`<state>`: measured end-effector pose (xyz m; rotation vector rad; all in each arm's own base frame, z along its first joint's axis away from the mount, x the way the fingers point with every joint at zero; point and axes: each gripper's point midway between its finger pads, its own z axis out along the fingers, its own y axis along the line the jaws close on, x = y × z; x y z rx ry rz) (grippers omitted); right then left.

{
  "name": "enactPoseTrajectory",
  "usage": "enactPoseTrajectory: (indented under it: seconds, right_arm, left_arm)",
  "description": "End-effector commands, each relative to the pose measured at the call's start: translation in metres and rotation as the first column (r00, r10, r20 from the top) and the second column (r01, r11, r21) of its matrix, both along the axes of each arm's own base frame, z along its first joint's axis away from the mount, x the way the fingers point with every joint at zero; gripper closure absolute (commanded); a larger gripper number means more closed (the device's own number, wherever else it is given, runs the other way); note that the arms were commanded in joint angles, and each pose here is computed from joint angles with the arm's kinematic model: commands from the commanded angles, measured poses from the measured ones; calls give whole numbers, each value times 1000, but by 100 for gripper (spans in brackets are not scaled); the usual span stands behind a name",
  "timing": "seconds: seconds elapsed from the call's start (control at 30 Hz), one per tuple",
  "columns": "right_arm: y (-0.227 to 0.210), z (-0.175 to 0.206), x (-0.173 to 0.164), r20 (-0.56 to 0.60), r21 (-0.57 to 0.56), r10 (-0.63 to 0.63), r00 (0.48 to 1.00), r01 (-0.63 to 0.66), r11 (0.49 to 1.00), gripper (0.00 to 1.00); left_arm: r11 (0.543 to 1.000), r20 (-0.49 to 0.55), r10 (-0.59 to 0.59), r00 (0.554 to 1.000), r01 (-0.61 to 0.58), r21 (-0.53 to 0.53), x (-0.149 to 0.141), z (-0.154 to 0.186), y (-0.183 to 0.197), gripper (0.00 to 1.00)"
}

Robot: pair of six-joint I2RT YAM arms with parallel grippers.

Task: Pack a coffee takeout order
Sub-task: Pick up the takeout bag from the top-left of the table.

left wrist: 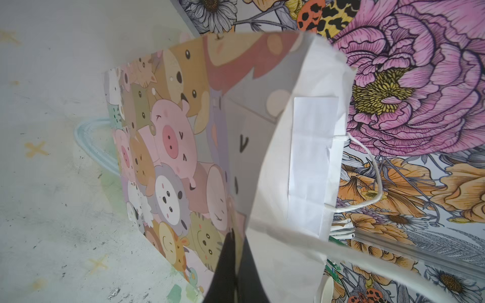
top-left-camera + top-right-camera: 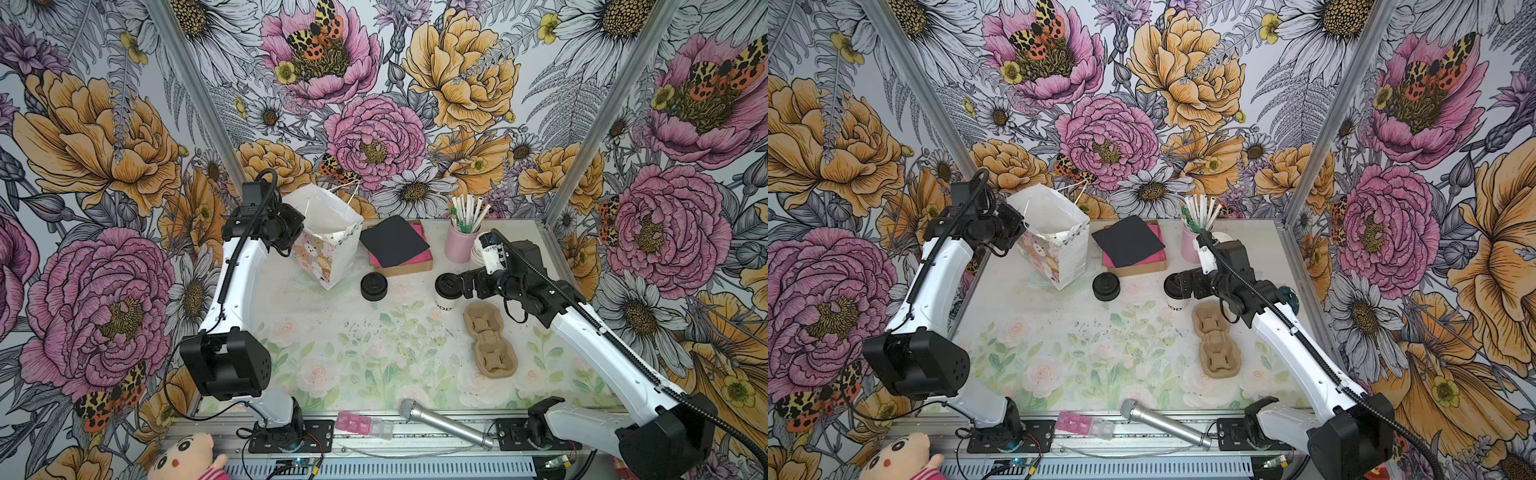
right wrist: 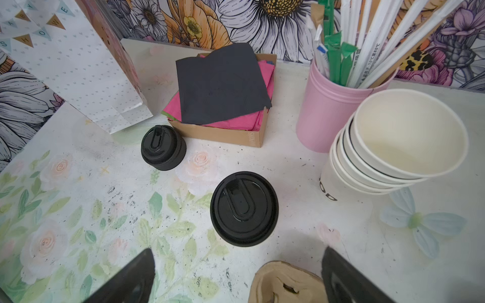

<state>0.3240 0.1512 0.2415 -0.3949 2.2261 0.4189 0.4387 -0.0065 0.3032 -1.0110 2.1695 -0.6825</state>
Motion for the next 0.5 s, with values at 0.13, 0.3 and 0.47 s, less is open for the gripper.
enactPoseTrajectory:
  seconds: [0.13,0.3,0.47]
  right_arm:
    - [-2,21,-9,60,42,-2,998,-1,999,0]
    - [-6,21,-18,61,64,-19,998,15,998,1]
    - [-19,16,-30,66,55,-70,995,66,996,3]
  left_arm:
    - [995,139,-103,985,104,4,-42,50,-24,100]
    - [984,178,-177,968,178,10,-81,58,-54,100]
    - [971,170,-225,959,235,-37,-123,45,-81,100]
